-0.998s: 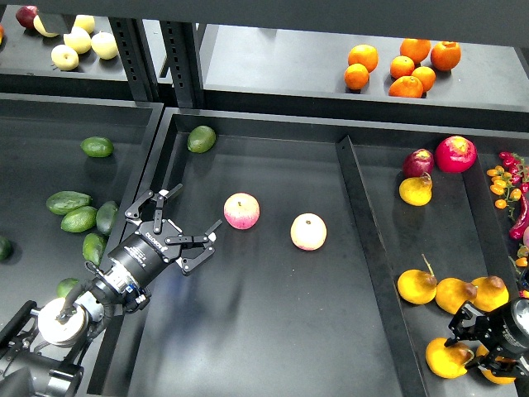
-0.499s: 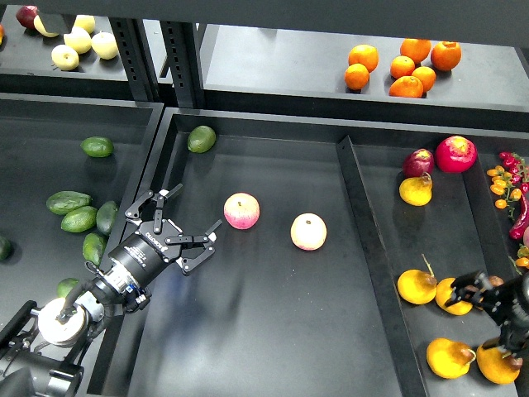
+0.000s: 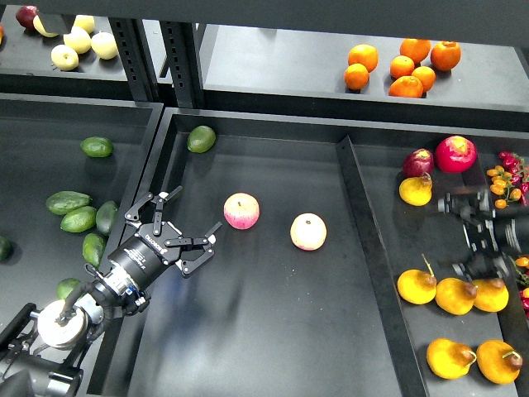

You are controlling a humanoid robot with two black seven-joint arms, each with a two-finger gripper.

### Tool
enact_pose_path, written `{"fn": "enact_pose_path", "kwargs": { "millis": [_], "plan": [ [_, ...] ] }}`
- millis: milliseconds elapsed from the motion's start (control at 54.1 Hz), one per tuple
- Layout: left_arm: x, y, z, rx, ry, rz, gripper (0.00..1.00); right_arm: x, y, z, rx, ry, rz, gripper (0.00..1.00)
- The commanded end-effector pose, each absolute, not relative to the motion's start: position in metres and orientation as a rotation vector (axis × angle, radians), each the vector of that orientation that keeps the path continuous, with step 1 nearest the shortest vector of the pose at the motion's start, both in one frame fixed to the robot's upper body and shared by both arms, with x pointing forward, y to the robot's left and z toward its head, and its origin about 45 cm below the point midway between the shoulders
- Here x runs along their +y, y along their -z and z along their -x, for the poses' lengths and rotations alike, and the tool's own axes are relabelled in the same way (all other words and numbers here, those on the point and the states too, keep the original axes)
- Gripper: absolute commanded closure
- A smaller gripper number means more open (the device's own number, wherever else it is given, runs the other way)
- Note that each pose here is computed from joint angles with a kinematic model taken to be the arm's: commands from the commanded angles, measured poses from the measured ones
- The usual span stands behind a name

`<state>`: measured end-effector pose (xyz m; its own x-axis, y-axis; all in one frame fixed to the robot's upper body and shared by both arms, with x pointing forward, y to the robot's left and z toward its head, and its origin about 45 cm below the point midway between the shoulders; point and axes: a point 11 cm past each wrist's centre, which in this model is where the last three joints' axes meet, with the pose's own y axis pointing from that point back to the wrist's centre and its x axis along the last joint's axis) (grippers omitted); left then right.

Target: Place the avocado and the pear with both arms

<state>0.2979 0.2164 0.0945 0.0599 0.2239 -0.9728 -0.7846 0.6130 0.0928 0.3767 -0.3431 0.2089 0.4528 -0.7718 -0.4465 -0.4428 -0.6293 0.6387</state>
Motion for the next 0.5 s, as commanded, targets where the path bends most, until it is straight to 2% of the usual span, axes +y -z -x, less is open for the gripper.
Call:
{"fn": "enact_pose_path", "kwargs": {
  "millis": [0,480],
  "plan": [
    [0.216,-0.094,-0.298,1.296,-0.822,0.542,0.01,-0.324,-0.218,-0.387,-1.047,1.111,-2.412,0.01],
    [0.216,-0.094,-0.297,1.298,-0.823,0.542,0.01,-0.260,-0.202,-0.386,-1.062,1.534,-2.774,0.01]
  ]
}}
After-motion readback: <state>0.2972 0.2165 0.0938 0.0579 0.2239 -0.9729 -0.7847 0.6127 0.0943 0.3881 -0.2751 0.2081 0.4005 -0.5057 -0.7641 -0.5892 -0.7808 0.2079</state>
